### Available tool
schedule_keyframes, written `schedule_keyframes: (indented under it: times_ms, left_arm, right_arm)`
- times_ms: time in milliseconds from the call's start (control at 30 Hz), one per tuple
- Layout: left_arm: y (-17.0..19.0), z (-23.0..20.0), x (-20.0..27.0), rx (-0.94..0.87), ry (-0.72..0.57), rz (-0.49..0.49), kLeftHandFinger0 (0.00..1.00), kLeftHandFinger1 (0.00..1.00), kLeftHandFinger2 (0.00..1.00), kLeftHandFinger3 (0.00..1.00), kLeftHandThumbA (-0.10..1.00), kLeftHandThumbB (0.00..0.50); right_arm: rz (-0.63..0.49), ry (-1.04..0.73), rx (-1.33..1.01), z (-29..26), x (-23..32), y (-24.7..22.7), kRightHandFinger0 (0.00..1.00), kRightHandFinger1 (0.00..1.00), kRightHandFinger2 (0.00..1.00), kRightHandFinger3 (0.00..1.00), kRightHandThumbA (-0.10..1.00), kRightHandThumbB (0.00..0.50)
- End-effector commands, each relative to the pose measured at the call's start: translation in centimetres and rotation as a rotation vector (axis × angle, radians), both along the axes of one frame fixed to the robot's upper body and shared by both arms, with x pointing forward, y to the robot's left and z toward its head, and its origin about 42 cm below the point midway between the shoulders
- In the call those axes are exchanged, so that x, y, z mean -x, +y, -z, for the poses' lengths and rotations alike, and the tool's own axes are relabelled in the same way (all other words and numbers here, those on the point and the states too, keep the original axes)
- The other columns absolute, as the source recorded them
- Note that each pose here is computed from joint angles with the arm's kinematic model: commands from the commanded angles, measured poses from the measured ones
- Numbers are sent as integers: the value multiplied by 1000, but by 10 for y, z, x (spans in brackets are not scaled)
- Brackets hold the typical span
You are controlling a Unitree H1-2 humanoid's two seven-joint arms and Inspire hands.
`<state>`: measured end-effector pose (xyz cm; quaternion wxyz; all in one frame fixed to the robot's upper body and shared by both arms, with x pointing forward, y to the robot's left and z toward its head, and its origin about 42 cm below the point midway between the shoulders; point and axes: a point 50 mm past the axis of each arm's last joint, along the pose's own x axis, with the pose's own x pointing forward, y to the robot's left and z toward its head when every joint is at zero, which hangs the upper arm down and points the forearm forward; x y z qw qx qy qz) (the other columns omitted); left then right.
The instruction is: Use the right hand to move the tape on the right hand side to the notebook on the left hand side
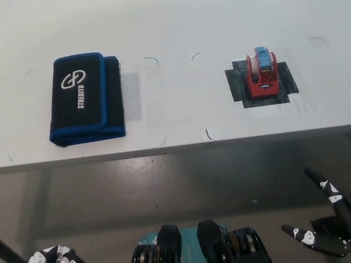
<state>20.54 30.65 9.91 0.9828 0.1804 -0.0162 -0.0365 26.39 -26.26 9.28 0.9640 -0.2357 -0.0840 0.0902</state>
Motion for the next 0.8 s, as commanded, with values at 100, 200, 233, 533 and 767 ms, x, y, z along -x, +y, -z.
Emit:
schedule_keyframes:
  times_ms: [100, 200, 233, 533, 767]
  left_arm:
    - [9, -6, 8, -35, -33, 19, 235, 155, 174, 332, 63, 83]
    - [10, -4, 9, -42, -30, 16, 220, 155, 181, 337, 39, 78]
    - [9, -4, 8, -39, -30, 17, 219, 155, 183, 339, 38, 79]
    - [8, -4, 6, -48, -43, 28, 291, 166, 180, 340, 38, 62]
    - [4, -4, 3, -30, -56, 37, 290, 159, 168, 331, 58, 68]
  right_arm:
    - [14, -149, 147, -60, -25, 6, 1000, 1000, 1000, 1000, 1000, 265]
    - [61, -270, 187, -115, -56, 0, 1000, 1000, 1000, 1000, 955, 327]
    - [71, -299, 198, -128, -64, -2, 1000, 1000, 1000, 1000, 928, 326]
    - [129, -412, 330, -240, -148, -5, 1000, 1000, 1000, 1000, 908, 470]
    - [171, -376, 284, -265, -201, -11, 1000, 1000, 1000, 1000, 885, 464]
